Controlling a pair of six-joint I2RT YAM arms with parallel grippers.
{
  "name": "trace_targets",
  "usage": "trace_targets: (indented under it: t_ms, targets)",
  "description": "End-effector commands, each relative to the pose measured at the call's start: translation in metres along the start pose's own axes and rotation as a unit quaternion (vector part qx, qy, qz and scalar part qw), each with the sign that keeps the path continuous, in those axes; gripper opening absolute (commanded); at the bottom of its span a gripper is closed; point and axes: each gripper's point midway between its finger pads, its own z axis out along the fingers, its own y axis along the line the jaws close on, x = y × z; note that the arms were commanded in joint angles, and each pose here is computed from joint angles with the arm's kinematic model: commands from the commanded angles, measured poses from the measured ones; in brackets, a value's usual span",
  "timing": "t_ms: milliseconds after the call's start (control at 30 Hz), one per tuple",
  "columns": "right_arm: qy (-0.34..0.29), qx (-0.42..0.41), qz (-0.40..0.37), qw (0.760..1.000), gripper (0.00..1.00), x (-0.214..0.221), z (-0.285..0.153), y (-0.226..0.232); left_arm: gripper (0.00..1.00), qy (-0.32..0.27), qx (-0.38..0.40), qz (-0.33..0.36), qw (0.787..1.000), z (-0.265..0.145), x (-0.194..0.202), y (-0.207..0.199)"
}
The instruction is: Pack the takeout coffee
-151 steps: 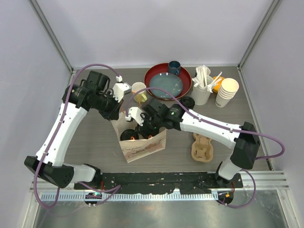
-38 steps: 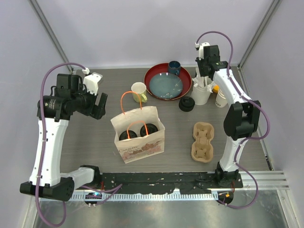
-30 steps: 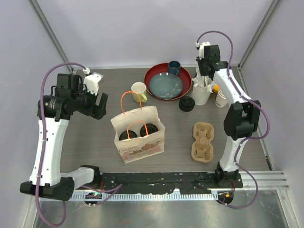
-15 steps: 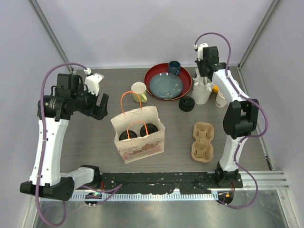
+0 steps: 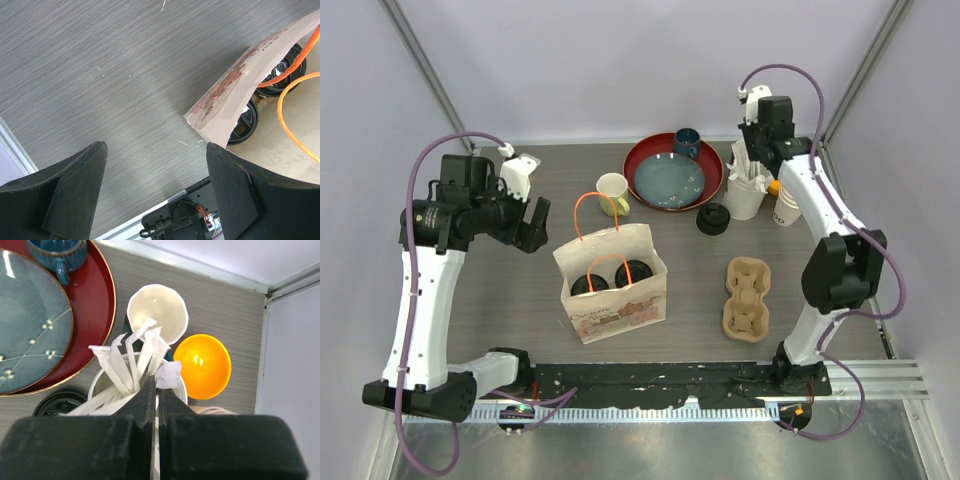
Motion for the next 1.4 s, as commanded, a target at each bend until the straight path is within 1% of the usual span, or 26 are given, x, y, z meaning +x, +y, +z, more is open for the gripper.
trace_targets:
  t_ms: [0, 133, 233, 333, 367, 467, 500, 533, 567, 600, 667, 700, 733, 767, 800, 833, 867, 900, 967, 1000, 1067, 1100, 1167, 1200, 1267, 1367]
  targets:
    - [-0.105, 0.021, 0.04, 0.993, 0.01, -0.057, -0.063, -0.024, 0.84, -0.02, 0.004, 0.006, 1.0, -0.009, -0.007, -0.003]
    - [-0.147, 0.022, 0.057, 0.987, 0.01, -0.076, -0.101, -0.028, 0.85, -0.02, 0.002, 0.01, 1.0, -0.01, -0.006, -0.003]
    - [-0.203, 0.016, 0.073, 0.976, 0.01, -0.104, -0.147, -0.03, 0.85, -0.017, 0.002, 0.01, 1.0, -0.008, -0.004, -0.002]
    - [-0.271, -0.016, 0.091, 0.958, 0.01, -0.141, -0.209, -0.018, 0.85, -0.013, 0.002, 0.008, 1.0, -0.005, -0.001, -0.002]
    - [-0.305, -0.041, 0.086, 0.948, 0.01, -0.156, -0.243, 0.001, 0.85, -0.014, 0.003, 0.007, 1.0, -0.004, -0.001, -0.002]
    - [-0.364, -0.091, 0.091, 0.923, 0.01, -0.176, -0.301, 0.028, 0.85, -0.01, 0.006, 0.004, 1.0, -0.001, 0.003, -0.003]
    - [-0.388, -0.144, 0.087, 0.906, 0.01, -0.179, -0.33, 0.053, 0.85, -0.01, 0.005, 0.003, 1.0, 0.0, 0.003, -0.003]
    - [-0.407, -0.171, 0.091, 0.893, 0.01, -0.183, -0.345, 0.063, 0.84, -0.009, 0.004, 0.004, 1.0, 0.0, 0.004, -0.002]
    - [-0.406, -0.206, 0.103, 0.884, 0.01, -0.18, -0.351, 0.079, 0.85, -0.008, 0.003, 0.002, 1.0, 0.0, 0.006, -0.002]
    - [-0.419, -0.245, 0.108, 0.867, 0.01, -0.18, -0.372, 0.091, 0.85, -0.007, 0.005, 0.002, 1.0, 0.001, 0.006, -0.002]
    - [-0.437, -0.348, 0.11, 0.822, 0.01, -0.179, -0.403, 0.123, 0.85, -0.007, 0.004, 0.001, 1.0, 0.0, 0.007, -0.002]
    - [-0.418, -0.402, 0.131, 0.804, 0.01, -0.171, -0.408, 0.143, 0.85, -0.008, 0.004, 0.001, 1.0, -0.001, 0.007, -0.003]
    - [-0.441, -0.473, 0.122, 0.753, 0.01, -0.171, -0.442, 0.16, 0.85, -0.007, 0.003, 0.001, 1.0, -0.001, 0.008, -0.002]
    - [-0.439, -0.5, 0.125, 0.736, 0.01, -0.168, -0.45, 0.169, 0.85, -0.008, 0.003, 0.001, 1.0, -0.001, 0.008, -0.002]
    - [-0.426, -0.516, 0.128, 0.732, 0.01, -0.161, -0.449, 0.181, 0.85, -0.007, 0.0, 0.002, 1.0, -0.001, 0.008, -0.002]
    - [-0.417, -0.525, 0.126, 0.731, 0.01, -0.157, -0.452, 0.192, 0.85, -0.007, 0.0, 0.002, 1.0, -0.001, 0.008, -0.002]
    - [-0.41, -0.522, 0.124, 0.738, 0.01, -0.156, -0.449, 0.196, 0.85, -0.007, 0.001, 0.002, 1.0, -0.001, 0.009, -0.002]
    - [-0.385, -0.523, 0.116, 0.751, 0.01, -0.148, -0.441, 0.205, 0.85, -0.008, 0.0, 0.003, 1.0, -0.002, 0.009, -0.002]
    - [-0.362, -0.527, 0.103, 0.762, 0.01, -0.141, -0.432, 0.218, 0.85, -0.007, 0.001, 0.002, 1.0, -0.002, 0.01, -0.002]
    - [-0.336, -0.529, 0.094, 0.774, 0.01, -0.131, -0.424, 0.225, 0.85, -0.008, 0.0, 0.003, 1.0, -0.002, 0.01, -0.002]
    - [-0.318, -0.515, 0.073, 0.792, 0.01, -0.124, -0.412, 0.236, 0.85, -0.008, -0.001, 0.003, 1.0, -0.002, 0.01, -0.002]
    - [-0.298, -0.502, 0.064, 0.809, 0.01, -0.115, -0.403, 0.238, 0.85, -0.006, -0.001, 0.003, 1.0, -0.001, 0.011, -0.002]
    - [-0.29, -0.477, 0.038, 0.829, 0.01, -0.108, -0.39, 0.241, 0.85, -0.005, 0.001, 0.003, 1.0, 0.0, 0.012, -0.002]
    - [-0.282, -0.447, 0.036, 0.848, 0.01, -0.104, -0.377, 0.237, 0.85, -0.004, 0.001, 0.002, 1.0, 0.0, 0.012, -0.002]
    - [-0.279, -0.417, 0.026, 0.865, 0.01, -0.099, -0.362, 0.235, 0.85, -0.005, 0.002, 0.002, 1.0, 0.0, 0.012, -0.002]
    - [-0.279, -0.403, 0.022, 0.871, 0.01, -0.096, -0.351, 0.236, 0.85, -0.006, 0.002, 0.003, 1.0, 0.0, 0.011, -0.002]
